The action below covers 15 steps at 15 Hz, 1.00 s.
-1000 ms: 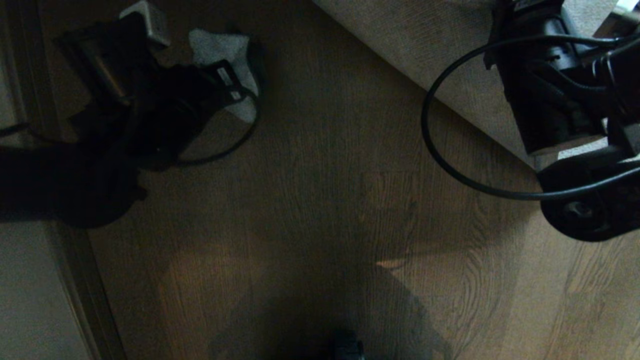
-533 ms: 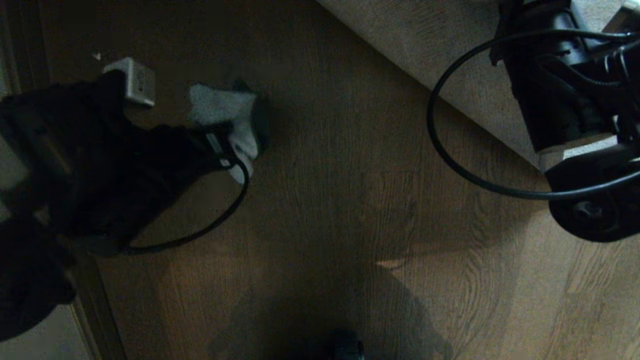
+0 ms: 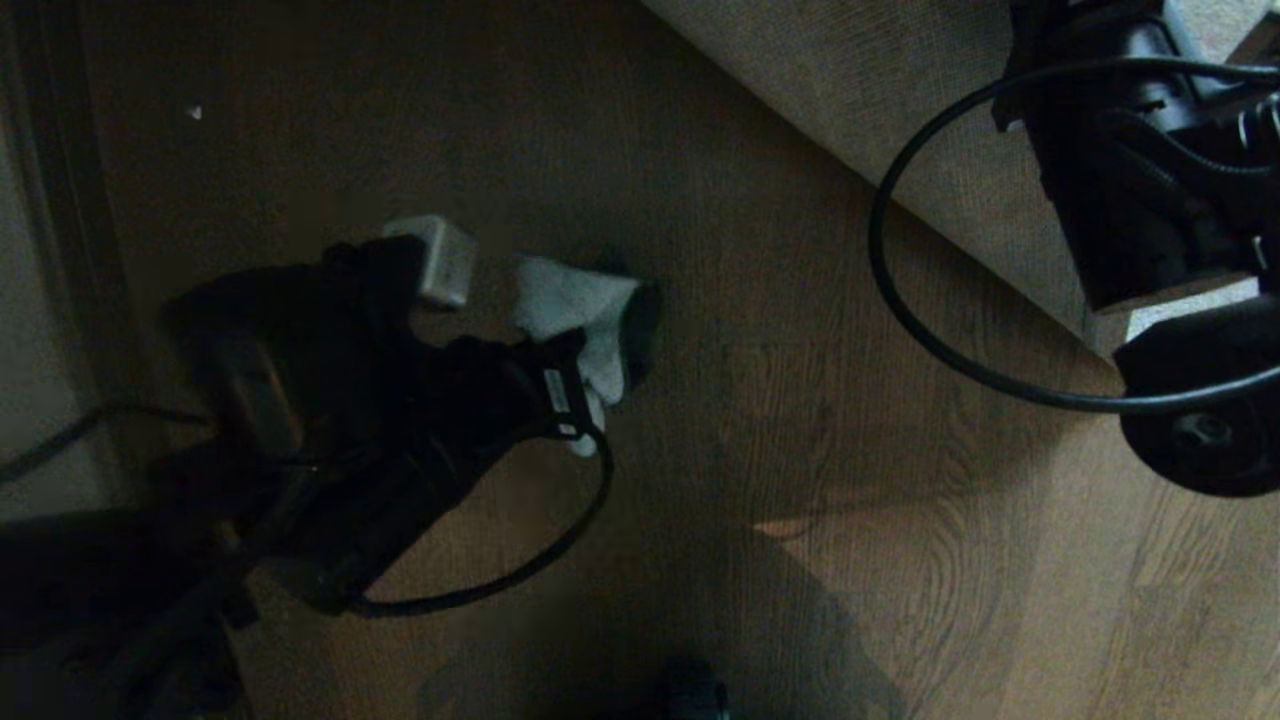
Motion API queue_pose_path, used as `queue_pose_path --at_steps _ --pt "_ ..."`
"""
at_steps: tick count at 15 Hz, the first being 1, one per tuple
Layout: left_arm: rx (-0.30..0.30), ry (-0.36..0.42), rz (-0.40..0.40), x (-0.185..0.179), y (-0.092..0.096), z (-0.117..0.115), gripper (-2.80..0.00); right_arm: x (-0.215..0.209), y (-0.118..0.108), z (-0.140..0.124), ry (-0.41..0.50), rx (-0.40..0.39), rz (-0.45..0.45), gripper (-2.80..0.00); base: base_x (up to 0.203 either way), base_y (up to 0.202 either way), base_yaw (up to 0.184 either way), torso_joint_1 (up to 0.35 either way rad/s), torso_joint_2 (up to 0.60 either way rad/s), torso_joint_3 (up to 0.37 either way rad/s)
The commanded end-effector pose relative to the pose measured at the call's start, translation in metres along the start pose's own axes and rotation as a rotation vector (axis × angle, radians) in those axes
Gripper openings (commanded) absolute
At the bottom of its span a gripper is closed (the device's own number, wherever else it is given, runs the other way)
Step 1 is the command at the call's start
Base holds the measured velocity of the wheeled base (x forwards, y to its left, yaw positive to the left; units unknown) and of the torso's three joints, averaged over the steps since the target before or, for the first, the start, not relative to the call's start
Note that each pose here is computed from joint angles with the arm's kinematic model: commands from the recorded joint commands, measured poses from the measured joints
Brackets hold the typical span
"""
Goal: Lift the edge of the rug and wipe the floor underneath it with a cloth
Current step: Wipe the floor under the carpet with a rag
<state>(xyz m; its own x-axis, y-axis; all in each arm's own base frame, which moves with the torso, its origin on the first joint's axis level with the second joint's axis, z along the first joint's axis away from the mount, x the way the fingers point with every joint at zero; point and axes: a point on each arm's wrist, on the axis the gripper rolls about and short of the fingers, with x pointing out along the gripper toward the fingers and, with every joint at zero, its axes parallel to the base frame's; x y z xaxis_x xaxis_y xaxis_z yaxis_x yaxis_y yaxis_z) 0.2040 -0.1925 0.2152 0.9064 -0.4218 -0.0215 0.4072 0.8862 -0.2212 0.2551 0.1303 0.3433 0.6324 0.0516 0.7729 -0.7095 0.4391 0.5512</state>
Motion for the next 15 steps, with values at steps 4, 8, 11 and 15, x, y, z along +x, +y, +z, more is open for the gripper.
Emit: queue_pose_path --at_steps 4,8,11,15 --pt "-0.024 -0.03 -0.094 0.056 -0.052 -0.005 -2.8 -0.001 0.003 0.004 -0.036 0.016 0.027 -2.8 0.0 0.0 0.0 0.0 0.0 0.0" --pt "-0.071 -0.131 -0.136 0.091 -0.079 0.013 -2.8 -0.003 -0.001 0.001 -0.024 0.01 0.015 -2.8 0.0 0.0 0.0 0.0 0.0 0.0" --pt "-0.076 -0.15 -0.117 0.102 -0.074 0.014 -2.8 -0.003 0.0 0.002 -0.026 0.011 0.017 -2.8 0.0 0.0 0.0 0.0 0.0 0.0" --pt "-0.073 -0.178 -0.016 0.118 -0.036 0.022 -2.8 -0.002 0.003 0.006 -0.034 0.011 0.024 -2.8 0.0 0.0 0.0 0.0 0.0 0.0"
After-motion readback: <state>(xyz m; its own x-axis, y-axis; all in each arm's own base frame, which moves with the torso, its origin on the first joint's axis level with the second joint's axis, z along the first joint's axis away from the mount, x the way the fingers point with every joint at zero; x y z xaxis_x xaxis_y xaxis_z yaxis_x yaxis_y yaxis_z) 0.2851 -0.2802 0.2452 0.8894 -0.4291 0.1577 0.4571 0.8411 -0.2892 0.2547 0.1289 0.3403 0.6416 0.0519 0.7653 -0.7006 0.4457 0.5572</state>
